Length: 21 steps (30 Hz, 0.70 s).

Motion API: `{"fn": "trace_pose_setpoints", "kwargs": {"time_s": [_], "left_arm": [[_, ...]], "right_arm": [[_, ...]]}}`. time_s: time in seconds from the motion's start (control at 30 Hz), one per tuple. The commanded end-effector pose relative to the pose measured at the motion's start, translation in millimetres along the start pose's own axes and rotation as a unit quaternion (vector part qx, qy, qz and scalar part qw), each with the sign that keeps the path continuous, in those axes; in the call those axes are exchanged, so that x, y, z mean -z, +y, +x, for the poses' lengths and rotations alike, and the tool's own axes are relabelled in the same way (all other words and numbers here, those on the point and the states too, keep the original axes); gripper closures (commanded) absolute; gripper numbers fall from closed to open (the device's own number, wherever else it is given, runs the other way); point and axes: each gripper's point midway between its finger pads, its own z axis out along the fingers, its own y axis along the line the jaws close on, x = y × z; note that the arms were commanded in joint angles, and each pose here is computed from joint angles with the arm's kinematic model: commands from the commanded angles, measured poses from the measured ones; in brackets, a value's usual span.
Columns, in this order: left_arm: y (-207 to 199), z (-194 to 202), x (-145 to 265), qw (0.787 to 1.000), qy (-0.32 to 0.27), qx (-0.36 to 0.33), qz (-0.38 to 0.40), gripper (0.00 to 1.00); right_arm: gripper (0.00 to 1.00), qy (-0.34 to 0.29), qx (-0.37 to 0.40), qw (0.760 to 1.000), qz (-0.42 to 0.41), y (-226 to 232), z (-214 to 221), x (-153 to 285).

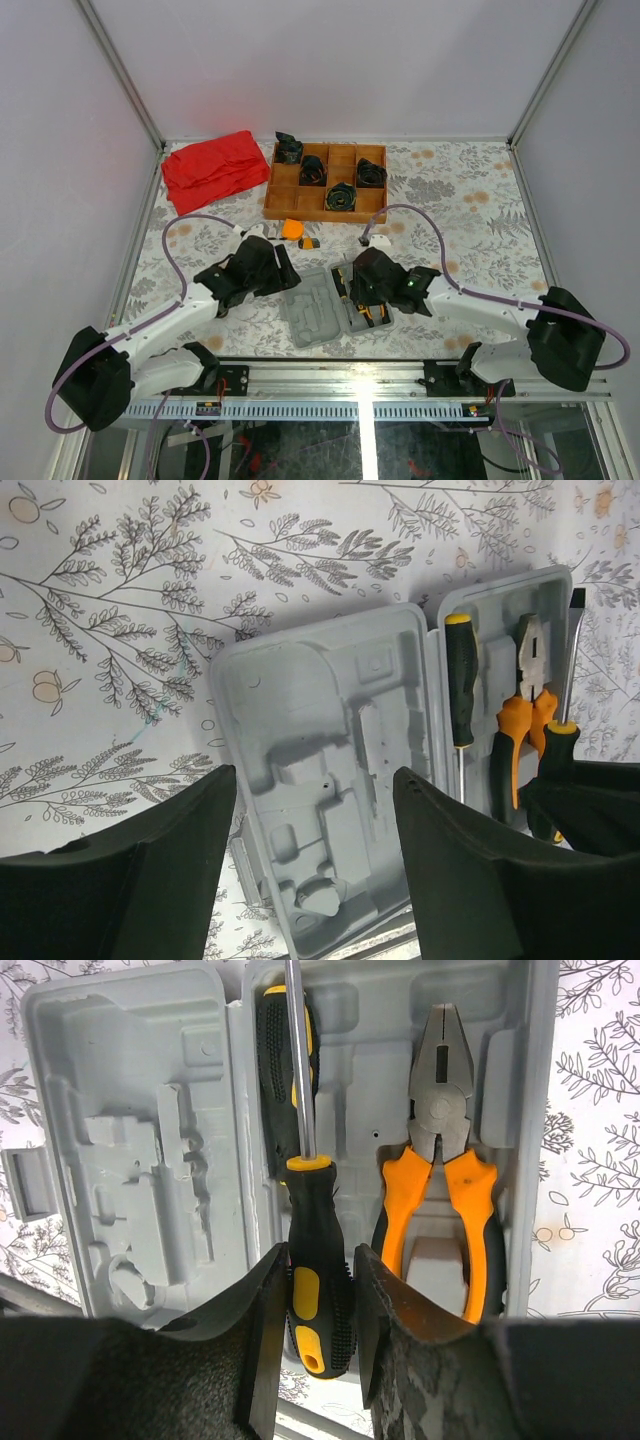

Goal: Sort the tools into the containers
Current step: Place the screwdriver in the storage box.

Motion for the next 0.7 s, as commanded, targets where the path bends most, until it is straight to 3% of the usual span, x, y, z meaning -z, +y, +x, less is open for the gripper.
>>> {"fn": "trace_pose_setpoints", "kwargs": {"time_s": [0.0,0.67], "left_arm": [[4.9,-3.1,-5.1,1.0,-0.016,0.004,-0.004,0.37],[4.3,3.4,-11.0,1.0,-0.003,0.005,0.001,0.37]], "right_arm": [[1.0,0.006,0.001,1.0,0.019,5.6,-10.8,0.4],[0.91,0.075,-0.001,0.996,0.045,0.4,14.7,-10.2]]}}
